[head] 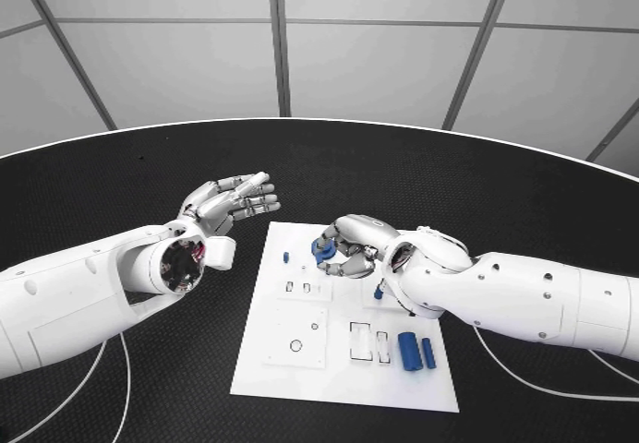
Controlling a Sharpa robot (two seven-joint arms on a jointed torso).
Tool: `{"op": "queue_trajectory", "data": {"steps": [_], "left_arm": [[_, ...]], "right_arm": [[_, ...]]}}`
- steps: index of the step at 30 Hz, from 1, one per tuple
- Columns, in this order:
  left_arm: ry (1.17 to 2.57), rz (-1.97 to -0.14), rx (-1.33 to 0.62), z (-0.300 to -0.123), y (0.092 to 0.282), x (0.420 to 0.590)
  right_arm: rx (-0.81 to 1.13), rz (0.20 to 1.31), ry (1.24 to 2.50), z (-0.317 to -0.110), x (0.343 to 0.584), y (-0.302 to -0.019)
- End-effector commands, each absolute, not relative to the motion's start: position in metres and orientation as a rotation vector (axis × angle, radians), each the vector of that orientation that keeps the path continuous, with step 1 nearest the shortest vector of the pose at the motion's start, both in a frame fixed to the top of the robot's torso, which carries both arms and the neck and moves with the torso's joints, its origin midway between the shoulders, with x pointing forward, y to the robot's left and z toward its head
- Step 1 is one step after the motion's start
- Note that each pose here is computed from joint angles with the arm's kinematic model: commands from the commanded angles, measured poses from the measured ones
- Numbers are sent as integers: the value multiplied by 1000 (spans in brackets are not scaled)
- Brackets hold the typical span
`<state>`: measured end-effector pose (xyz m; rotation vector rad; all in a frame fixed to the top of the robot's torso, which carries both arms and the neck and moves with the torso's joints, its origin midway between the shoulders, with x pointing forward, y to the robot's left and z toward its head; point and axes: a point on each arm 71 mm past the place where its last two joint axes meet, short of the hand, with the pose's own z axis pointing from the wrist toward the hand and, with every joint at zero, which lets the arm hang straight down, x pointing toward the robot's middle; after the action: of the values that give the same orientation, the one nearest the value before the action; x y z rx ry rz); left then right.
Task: Assemble the parts on the task board
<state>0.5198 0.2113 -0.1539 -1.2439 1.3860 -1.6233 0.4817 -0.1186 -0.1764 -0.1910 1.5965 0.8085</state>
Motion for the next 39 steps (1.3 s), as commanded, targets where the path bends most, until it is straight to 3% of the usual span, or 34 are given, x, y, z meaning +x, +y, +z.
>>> {"op": "queue_trajectory", "data": {"steps": [1, 13, 39], "left_arm": [[1387, -1623, -1244, -154, 211, 520], [1389, -1624, -1244, -154, 210, 521], [1388, -1618, -1248, -154, 214, 520]], "right_arm": [[-217, 804, 1611, -184, 480, -109], [-280, 773, 1653, -203, 471, -99], [-270, 739, 1689, -214, 473, -102]]}}
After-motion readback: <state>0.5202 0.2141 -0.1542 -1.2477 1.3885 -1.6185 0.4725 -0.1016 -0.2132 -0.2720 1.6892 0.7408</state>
